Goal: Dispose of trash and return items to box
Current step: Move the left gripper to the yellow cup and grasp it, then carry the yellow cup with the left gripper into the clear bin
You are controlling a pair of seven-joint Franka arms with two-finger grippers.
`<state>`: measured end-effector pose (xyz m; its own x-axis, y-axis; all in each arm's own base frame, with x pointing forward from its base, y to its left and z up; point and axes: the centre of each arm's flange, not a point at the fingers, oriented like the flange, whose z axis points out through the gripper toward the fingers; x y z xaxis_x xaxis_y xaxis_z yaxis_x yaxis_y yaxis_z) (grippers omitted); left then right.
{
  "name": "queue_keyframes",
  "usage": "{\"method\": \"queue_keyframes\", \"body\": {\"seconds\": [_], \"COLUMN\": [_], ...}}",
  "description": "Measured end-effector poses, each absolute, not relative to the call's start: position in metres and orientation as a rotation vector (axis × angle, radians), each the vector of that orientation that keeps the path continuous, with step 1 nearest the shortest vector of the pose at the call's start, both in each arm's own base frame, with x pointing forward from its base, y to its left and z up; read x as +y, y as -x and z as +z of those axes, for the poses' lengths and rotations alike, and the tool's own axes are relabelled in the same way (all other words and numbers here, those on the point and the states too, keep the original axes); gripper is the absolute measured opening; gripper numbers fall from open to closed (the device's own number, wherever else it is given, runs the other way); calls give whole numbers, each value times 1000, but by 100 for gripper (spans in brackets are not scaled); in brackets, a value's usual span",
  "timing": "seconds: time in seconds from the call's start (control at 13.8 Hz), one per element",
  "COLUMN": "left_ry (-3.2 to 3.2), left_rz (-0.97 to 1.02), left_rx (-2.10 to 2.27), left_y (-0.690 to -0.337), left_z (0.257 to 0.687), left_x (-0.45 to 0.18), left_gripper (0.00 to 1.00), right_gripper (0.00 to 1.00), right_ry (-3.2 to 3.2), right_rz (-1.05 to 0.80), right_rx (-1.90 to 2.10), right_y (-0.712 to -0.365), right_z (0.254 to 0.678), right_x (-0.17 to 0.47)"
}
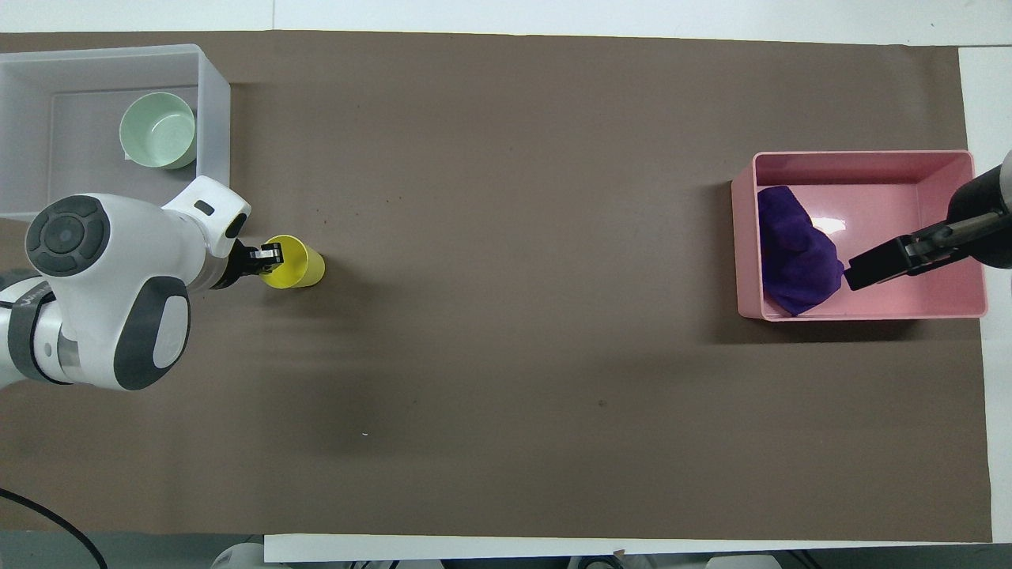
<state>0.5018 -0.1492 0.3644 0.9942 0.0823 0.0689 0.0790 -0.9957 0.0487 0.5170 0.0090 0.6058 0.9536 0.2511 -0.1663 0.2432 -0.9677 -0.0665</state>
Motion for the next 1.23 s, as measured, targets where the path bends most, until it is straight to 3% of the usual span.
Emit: {"method": "queue_keyframes", "body": {"seconds": [0.29,0.58,0.8,0.94,1.23], "left_ry": [-3082,-3067,-3038,-3021,-2997], "left_rz": [113,126,195,250,320], "left_rx": [204,292,471,565,670], "left_y": [-517,-549,-588,-617,-666], "left_z": [392,491,544,528,450], "left_x": [-152,-149,-82,-33,13], "left_gripper": [3,3,3,3,3], "right_gripper": [100,100,100,100,100], "right_ry": [3076,3082,3082,3082,3082], "right_rz": [272,272,272,272,272], "right_rx": [-291,-248,-246,-248,-251], "right_y": [-517,-517,-517,-517,-517], "right_z": [606,606,606,606,606], "right_x": [9,8,8,9,9]}}
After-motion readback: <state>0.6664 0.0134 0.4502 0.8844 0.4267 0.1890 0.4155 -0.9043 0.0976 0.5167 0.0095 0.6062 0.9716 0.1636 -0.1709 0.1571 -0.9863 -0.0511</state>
